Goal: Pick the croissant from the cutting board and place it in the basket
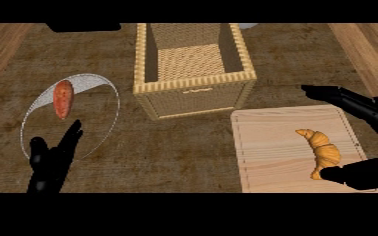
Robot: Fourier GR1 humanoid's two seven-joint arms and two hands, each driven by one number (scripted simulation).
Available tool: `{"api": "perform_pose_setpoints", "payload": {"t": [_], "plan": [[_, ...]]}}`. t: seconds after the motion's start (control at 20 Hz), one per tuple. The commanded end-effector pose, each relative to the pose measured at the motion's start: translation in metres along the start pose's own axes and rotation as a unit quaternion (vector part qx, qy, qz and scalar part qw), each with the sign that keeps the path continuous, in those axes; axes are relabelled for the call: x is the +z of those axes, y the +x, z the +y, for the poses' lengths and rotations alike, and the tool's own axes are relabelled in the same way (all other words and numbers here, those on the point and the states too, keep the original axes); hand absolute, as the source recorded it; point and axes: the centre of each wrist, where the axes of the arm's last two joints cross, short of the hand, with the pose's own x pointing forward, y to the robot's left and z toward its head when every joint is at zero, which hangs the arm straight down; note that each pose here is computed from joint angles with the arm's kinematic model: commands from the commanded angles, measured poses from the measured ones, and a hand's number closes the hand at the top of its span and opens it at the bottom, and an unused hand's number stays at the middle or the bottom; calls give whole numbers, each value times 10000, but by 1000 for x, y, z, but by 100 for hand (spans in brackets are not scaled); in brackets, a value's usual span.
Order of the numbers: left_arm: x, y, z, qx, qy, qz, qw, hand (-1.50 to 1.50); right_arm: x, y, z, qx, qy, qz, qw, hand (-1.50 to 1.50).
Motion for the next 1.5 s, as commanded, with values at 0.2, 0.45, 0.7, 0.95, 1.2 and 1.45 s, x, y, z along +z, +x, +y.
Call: {"api": "perform_pose_setpoints", "payload": {"t": [0.2,0.45,0.7,0.95,1.2,1.45], "plan": [[-7,-8,-10,104,-72,506,9986,0,16,59,-123,1796,523,681,9800,-150],[1,-9,-6,46,-237,479,9986,0,23,74,-156,2016,1735,1249,9558,-150],[4,-14,-15,72,-177,504,9985,0,32,85,-177,2142,2313,1533,9365,-150],[4,2,-20,52,-246,406,9989,0,41,69,-168,2213,2483,1702,9276,-150],[0,-8,-23,57,-253,441,9987,0,45,53,-150,2009,2319,1524,9395,-150],[2,-4,-15,45,-319,456,9984,0,47,38,-126,1816,2318,1485,9440,-150]]}}
